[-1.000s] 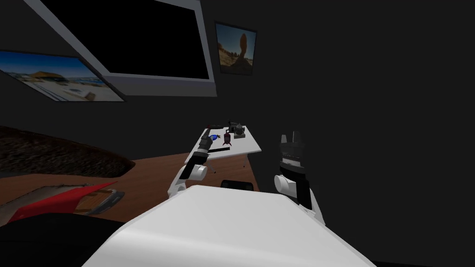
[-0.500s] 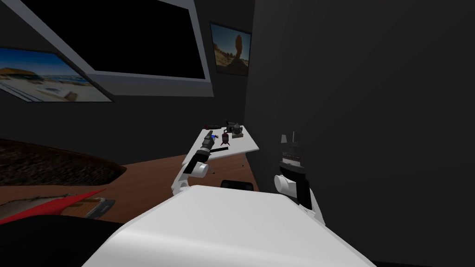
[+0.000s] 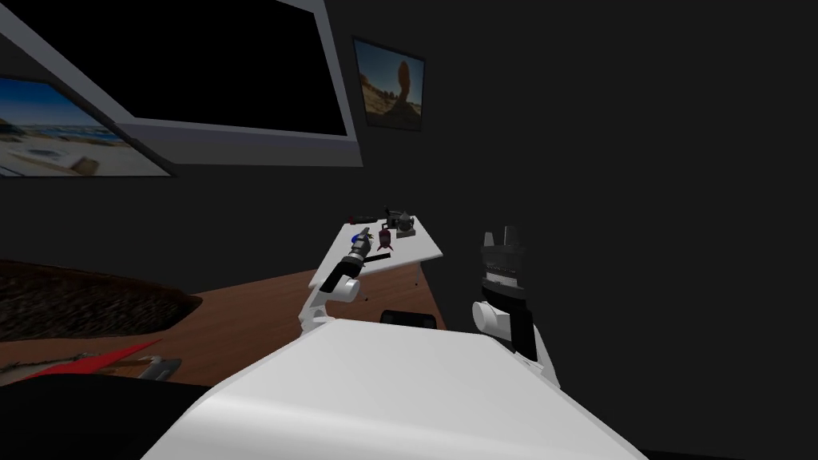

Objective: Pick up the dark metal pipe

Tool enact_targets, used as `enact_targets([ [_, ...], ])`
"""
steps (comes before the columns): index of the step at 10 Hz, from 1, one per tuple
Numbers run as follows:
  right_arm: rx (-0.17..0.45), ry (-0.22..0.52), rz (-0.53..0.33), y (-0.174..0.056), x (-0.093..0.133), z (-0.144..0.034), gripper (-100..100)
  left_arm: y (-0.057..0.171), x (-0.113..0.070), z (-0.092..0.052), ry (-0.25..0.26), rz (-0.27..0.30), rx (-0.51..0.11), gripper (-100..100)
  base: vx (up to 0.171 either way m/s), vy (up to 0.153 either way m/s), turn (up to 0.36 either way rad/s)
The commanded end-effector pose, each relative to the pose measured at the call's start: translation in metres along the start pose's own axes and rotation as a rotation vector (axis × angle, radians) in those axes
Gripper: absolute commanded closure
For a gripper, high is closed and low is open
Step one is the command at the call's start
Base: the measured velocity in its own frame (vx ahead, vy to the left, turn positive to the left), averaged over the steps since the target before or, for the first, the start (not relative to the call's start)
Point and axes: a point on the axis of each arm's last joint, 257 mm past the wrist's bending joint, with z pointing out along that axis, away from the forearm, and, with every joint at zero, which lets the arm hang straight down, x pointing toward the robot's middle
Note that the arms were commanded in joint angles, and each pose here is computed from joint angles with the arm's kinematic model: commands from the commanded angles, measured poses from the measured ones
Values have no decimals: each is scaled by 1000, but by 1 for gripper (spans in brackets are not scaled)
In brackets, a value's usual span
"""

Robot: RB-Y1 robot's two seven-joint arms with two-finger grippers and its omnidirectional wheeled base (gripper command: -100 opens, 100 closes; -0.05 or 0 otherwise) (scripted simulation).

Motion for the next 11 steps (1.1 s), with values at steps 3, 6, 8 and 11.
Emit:
enact_targets([
  [3,0,0,0,0,0,0,0,32,-1,7,3,-24,-107,-100,-8,-2,-74],
  [6,0,0,0,0,0,0,0,53,-2,9,2,-34,-186,-100,-3,-3,-59],
  [8,0,0,0,0,0,0,0,69,-4,11,-1,-44,-243,-100,2,-4,-50],
  [11,0,0,0,0,0,0,0,94,-8,13,-11,-64,-333,-100,8,-5,-47],
])
